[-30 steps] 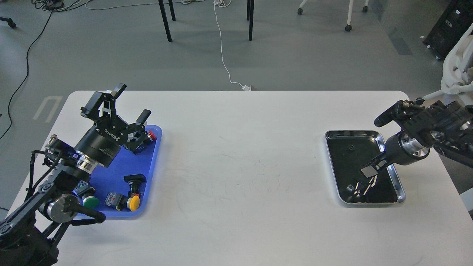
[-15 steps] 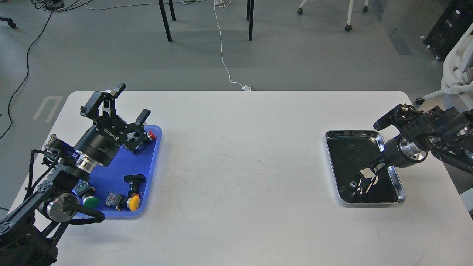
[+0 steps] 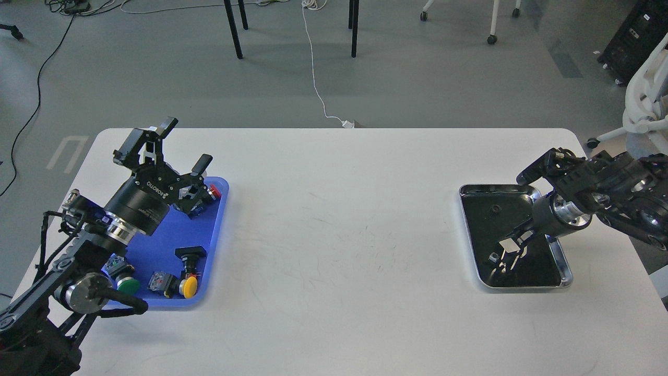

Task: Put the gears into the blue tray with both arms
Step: 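Lift the black part and carry it toward the table center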

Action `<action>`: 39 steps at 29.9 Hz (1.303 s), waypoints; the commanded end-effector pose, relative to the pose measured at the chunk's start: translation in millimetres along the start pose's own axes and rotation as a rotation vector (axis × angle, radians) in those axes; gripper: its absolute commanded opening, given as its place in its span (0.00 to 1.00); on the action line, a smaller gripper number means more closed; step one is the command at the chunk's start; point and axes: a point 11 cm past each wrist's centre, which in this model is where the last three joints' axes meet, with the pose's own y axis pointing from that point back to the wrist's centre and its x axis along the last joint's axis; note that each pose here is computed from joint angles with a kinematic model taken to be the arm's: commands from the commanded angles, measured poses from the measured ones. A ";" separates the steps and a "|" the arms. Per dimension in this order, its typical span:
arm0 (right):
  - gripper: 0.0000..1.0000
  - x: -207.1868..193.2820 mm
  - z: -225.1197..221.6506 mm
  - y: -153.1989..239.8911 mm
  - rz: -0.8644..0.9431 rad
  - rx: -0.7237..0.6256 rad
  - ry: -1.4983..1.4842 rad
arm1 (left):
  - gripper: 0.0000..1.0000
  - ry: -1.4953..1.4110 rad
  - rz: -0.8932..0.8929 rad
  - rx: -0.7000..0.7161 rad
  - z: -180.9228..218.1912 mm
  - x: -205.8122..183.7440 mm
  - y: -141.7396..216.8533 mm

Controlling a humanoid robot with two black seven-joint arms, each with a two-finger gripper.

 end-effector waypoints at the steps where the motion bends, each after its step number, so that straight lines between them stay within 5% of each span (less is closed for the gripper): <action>1: 0.46 -0.3 -1.1 -0.9 -0.002 0.003 0.001 | 0.98 0.000 0.000 0.000 0.0 0.1 0.1; 4: 0.31 -0.5 -0.3 -0.2 -0.003 0.000 0.001 | 0.98 0.001 0.000 0.000 -0.4 -0.3 -0.1; 11: 0.15 -2.4 -0.2 -0.7 -0.008 0.001 0.000 | 0.98 0.001 -0.001 0.000 -0.1 -0.4 -0.6; 21: 0.13 6.0 -1.1 7.9 0.011 0.006 0.008 | 0.98 -0.002 -0.002 0.002 0.6 -0.1 -0.5; 31: 0.13 64.3 -12.2 47.9 0.118 0.008 0.083 | 0.98 -0.024 -0.022 -0.001 9.9 -1.9 -0.6; 39: 0.14 125.2 -92.8 37.6 0.191 0.190 0.120 | 0.98 -0.041 -0.020 0.004 14.3 1.8 1.9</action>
